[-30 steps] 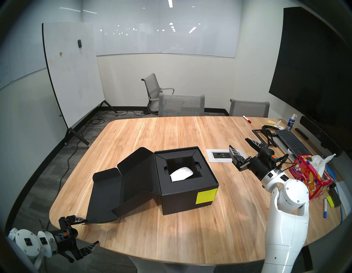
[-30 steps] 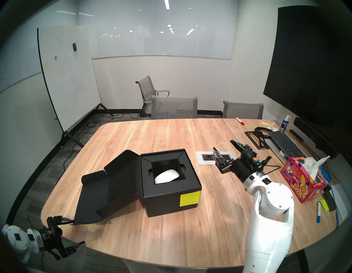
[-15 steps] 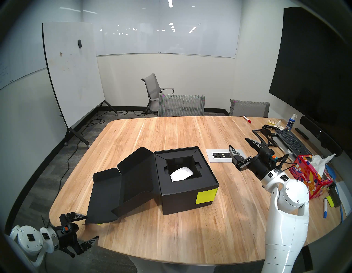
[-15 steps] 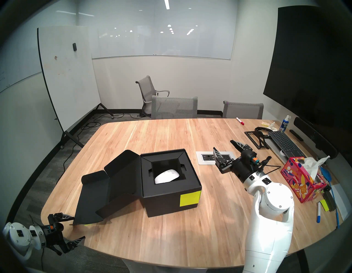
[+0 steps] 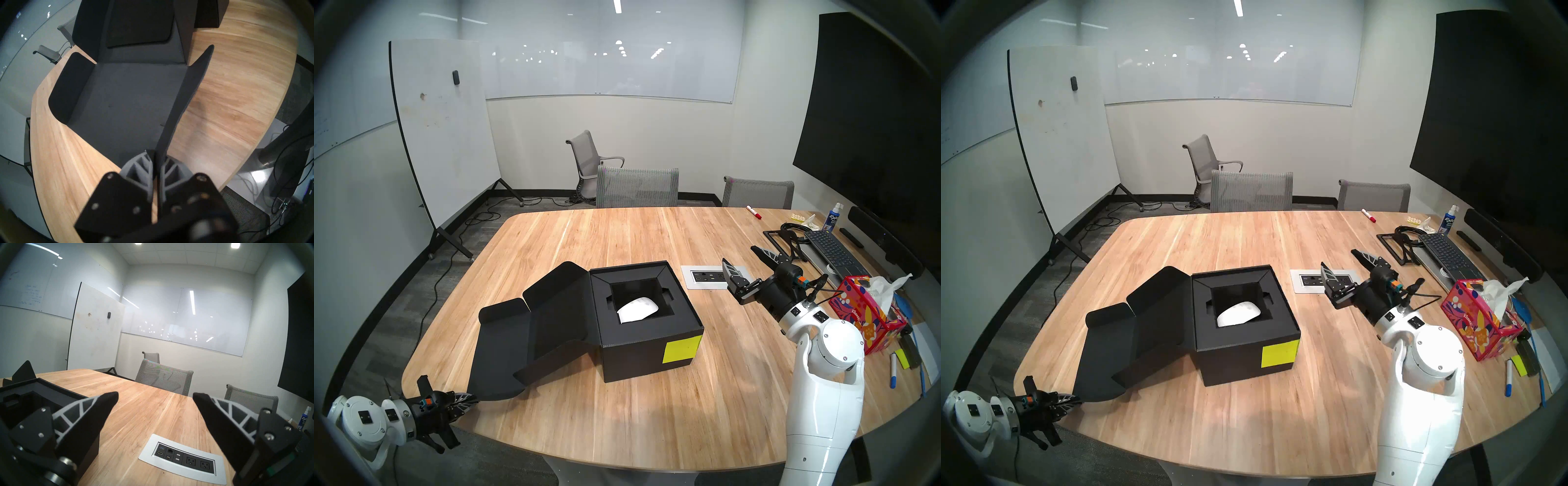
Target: Open the box and place the mouse inside
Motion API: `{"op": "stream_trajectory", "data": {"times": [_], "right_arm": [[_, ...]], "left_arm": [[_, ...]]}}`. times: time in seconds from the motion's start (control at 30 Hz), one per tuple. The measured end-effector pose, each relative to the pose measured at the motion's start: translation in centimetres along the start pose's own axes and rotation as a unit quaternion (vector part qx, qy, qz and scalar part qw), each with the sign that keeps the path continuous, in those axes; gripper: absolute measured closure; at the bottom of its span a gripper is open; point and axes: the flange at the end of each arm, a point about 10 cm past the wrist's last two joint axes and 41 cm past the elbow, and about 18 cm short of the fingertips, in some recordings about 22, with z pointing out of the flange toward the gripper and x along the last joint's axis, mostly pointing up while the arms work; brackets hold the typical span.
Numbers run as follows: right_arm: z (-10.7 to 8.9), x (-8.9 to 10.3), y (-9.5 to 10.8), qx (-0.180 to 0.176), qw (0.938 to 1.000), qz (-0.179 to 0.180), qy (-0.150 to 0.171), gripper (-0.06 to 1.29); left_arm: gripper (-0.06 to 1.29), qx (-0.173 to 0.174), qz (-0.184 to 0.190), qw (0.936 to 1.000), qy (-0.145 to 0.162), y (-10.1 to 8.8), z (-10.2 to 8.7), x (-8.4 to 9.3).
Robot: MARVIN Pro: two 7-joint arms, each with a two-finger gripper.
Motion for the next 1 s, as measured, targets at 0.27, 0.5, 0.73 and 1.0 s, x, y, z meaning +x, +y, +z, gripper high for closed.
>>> {"op": "stream_trajectory", "data": {"times": [0.27, 0.5, 0.73, 1.0], "right_arm": [[0.0, 0.0, 0.0, 0.000, 1.0000, 0.000, 0.000, 0.03], [0.0, 0.0, 0.0, 0.000, 1.0000, 0.000, 0.000, 0.03], [0.0, 0.0, 0.0, 0.000, 1.0000, 0.000, 0.000, 0.03], [0.0, 0.0, 0.0, 0.000, 1.0000, 0.000, 0.000, 0.03]], "left_arm": [[1.20, 0.001, 0.017, 0.9999, -0.003, -0.6, -0.7, 0.5], [1.20, 0.007, 0.031, 0.9995, -0.006, -1.1, -1.2, 1.0], [1.22, 0.020, 0.041, 0.9989, -0.006, -1.9, -2.0, 1.8], [1.22, 0.030, 0.055, 0.9980, 0.006, -2.6, -3.4, 4.0]]}}
